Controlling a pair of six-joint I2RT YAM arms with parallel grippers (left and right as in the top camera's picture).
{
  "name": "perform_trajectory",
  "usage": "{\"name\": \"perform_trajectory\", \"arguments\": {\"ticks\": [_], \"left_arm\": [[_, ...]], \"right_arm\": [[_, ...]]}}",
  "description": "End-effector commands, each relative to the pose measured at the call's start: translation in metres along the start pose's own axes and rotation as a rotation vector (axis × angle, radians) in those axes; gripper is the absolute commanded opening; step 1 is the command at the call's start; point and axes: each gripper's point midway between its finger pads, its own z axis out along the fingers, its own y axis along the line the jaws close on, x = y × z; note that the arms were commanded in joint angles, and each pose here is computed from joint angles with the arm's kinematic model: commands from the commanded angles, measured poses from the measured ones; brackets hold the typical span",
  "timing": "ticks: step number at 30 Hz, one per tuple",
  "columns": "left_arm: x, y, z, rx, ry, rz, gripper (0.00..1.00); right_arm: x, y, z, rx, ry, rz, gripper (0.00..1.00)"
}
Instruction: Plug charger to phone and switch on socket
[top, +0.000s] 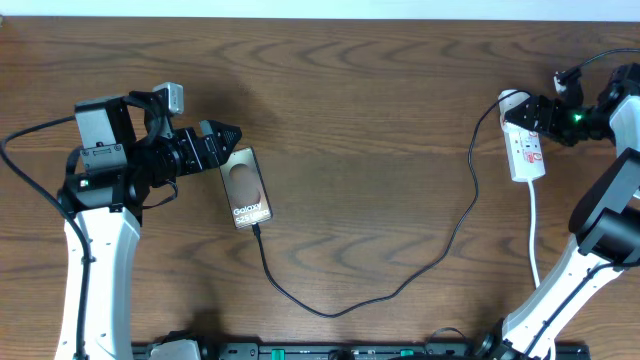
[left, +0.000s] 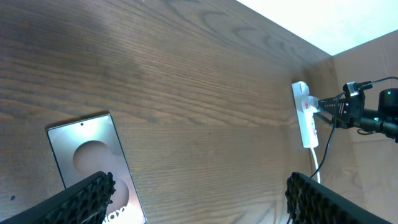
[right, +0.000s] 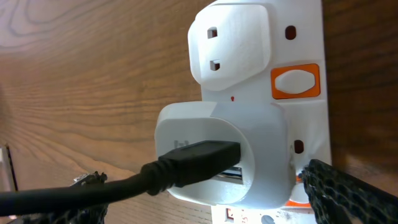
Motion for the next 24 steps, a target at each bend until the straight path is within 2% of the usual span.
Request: {"name": "perform_trajectory", "arguments": {"ticks": [1, 10, 19, 24], "left_arm": [[-0.001, -0.003, -0.001, 0.010, -0.001, 0.025, 0.90], [-0.001, -0.003, -0.001, 0.010, -0.001, 0.025, 0.90], [-0.001, -0.003, -0.001, 0.010, -0.001, 0.025, 0.90], [-0.001, -0.003, -0.001, 0.010, -0.001, 0.025, 0.90]], "right_arm": [[0.022, 0.009, 0.029, -0.055, 0.093, 0.063, 0.99], [0.027, 0.008, 0.028, -0.040, 0.113, 0.081, 0.99], [0.006, 0.003, 0.004, 0.078, 0.100, 0.041, 0.99], [0.004, 0.004, 0.001, 0.083, 0.100, 0.040, 0.99]]}}
